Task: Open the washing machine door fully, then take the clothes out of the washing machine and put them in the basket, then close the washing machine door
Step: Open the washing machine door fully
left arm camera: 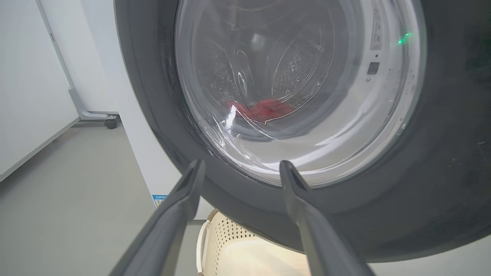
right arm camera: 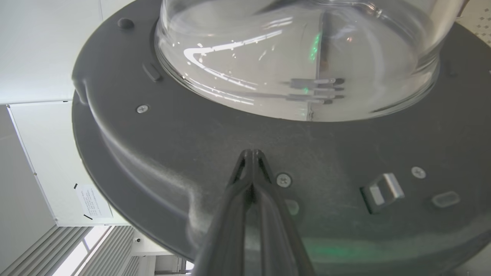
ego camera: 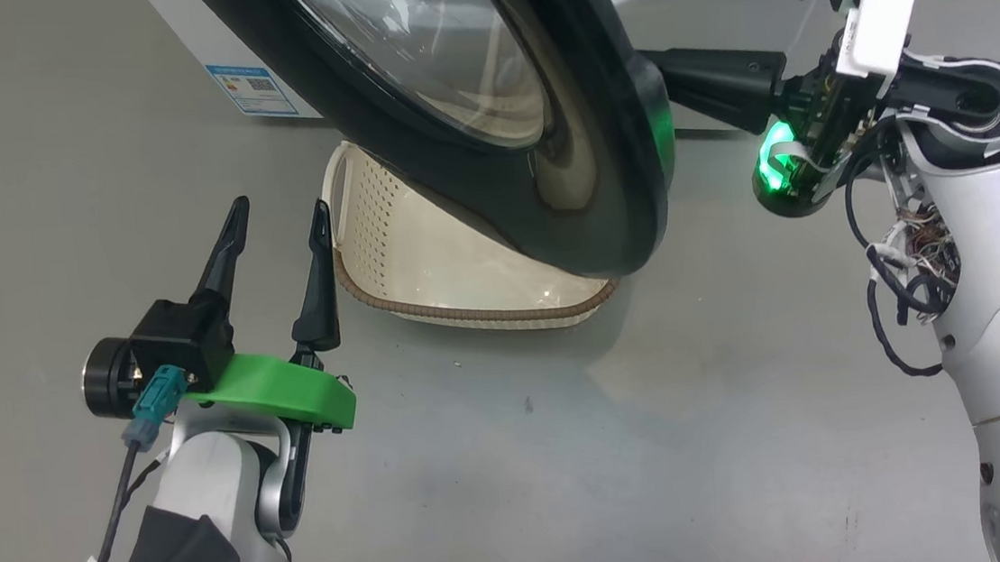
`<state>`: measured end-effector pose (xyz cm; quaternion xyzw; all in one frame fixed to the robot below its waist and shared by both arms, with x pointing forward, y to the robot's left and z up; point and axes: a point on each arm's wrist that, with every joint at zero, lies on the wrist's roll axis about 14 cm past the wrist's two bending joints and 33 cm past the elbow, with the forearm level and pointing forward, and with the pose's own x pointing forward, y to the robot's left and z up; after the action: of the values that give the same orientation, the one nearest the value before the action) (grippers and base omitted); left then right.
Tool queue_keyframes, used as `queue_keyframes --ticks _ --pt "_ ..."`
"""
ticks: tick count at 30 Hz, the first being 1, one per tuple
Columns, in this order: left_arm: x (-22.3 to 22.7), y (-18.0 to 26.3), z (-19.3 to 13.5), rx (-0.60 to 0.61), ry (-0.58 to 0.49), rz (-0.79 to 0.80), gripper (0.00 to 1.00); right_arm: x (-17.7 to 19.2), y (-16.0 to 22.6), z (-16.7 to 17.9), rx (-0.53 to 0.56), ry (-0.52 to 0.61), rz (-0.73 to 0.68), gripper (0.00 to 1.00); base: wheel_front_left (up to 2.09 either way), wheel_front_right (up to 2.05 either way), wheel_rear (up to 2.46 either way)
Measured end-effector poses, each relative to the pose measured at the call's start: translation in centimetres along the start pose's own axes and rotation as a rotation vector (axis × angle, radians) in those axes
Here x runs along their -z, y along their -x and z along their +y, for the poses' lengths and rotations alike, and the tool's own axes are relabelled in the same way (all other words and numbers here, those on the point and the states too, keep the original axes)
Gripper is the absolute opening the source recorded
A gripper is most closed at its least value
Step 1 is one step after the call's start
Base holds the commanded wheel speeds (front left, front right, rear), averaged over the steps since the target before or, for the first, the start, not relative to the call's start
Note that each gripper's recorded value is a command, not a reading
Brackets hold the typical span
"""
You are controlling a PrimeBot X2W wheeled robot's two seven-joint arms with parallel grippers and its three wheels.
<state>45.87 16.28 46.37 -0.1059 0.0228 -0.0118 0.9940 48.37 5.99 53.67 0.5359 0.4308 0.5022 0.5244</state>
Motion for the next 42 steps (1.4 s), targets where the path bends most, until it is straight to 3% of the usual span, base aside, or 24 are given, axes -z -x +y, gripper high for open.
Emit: queue_keyframes --ticks 21,42 --pt "-1.1 4.2 2.5 -0.082 0.014 -0.009 1.00 8.3 -3.2 -1.0 -0.015 -0.051 0.200 0.00 0.00 0.00 0.00" --pt "-2.5 8.2 5.1 -0.191 0.049 -0.041 1.00 14.0 -6.9 -0.9 -0.037 -0.089 0.332 0.00 0.00 0.00 0.00"
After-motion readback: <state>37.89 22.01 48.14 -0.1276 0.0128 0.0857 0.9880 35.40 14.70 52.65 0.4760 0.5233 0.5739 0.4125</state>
